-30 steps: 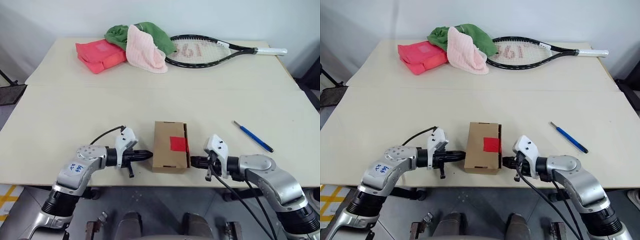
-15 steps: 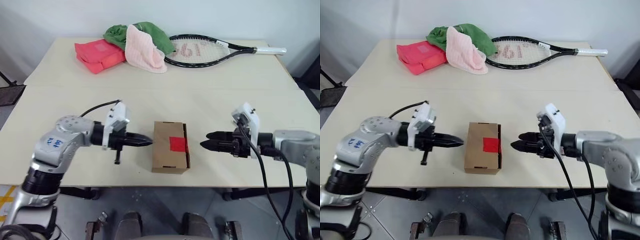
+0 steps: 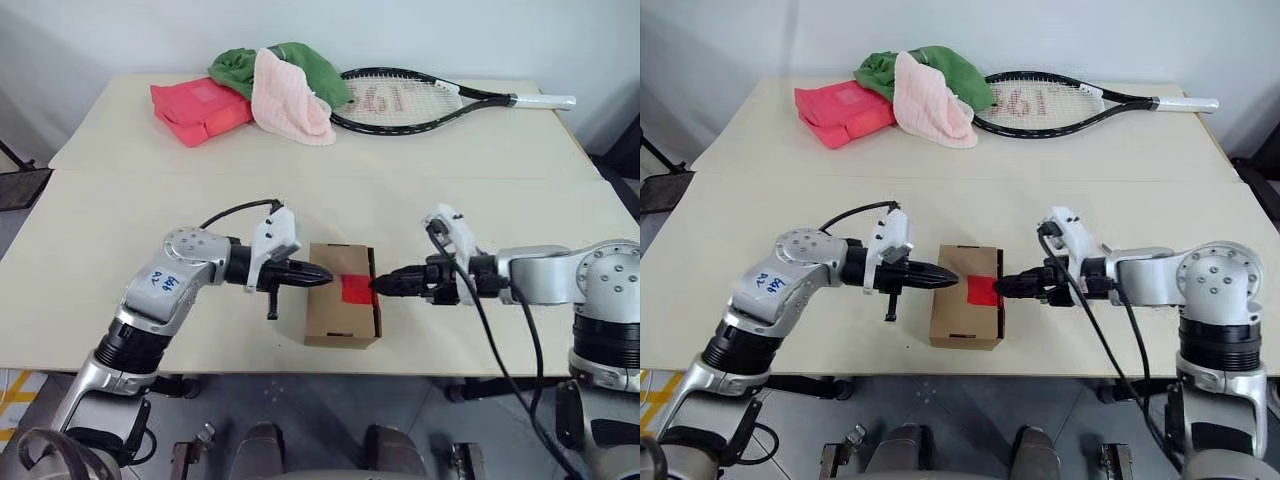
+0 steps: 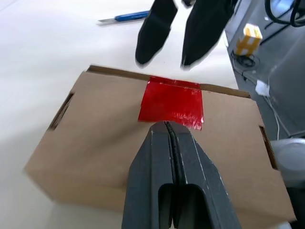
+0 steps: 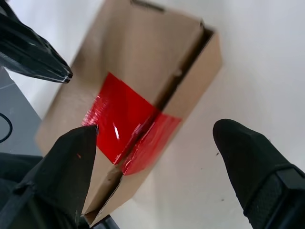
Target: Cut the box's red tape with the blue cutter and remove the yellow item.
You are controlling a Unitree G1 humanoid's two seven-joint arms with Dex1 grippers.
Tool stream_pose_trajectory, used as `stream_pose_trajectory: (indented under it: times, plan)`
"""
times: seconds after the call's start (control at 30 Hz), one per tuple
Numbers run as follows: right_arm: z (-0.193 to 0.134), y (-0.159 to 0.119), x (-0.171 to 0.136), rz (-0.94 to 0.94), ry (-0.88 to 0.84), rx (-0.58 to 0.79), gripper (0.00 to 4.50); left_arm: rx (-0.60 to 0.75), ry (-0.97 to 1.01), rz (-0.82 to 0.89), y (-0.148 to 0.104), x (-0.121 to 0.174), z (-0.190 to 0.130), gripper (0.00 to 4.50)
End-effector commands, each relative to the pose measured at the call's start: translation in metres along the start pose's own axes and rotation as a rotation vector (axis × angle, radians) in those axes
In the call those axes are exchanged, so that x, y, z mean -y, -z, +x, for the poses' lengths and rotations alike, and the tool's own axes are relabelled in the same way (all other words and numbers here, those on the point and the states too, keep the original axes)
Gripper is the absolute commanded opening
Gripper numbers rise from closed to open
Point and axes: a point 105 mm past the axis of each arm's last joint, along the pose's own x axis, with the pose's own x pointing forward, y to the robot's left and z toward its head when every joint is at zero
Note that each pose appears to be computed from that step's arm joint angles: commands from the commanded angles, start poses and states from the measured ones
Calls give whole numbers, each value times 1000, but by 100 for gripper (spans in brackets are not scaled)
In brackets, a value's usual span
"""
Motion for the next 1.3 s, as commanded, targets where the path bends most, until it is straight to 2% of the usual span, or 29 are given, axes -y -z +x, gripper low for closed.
stream_pose_trajectory:
  times: [0.03,0.6,1.0,1.3]
  plan:
    - [-2,-6,-6,-16,1,19,408,-2,2,52,-6,1,2,0]
    - [-4,8,8,37,102,-16,408,-40,19,63,3,2,9,0]
    - [3,6,6,-44,176,-54,408,-33,32,74,3,5,16,0]
    - [5,23,14,-91,243,-150,408,-37,51,65,8,13,24,0]
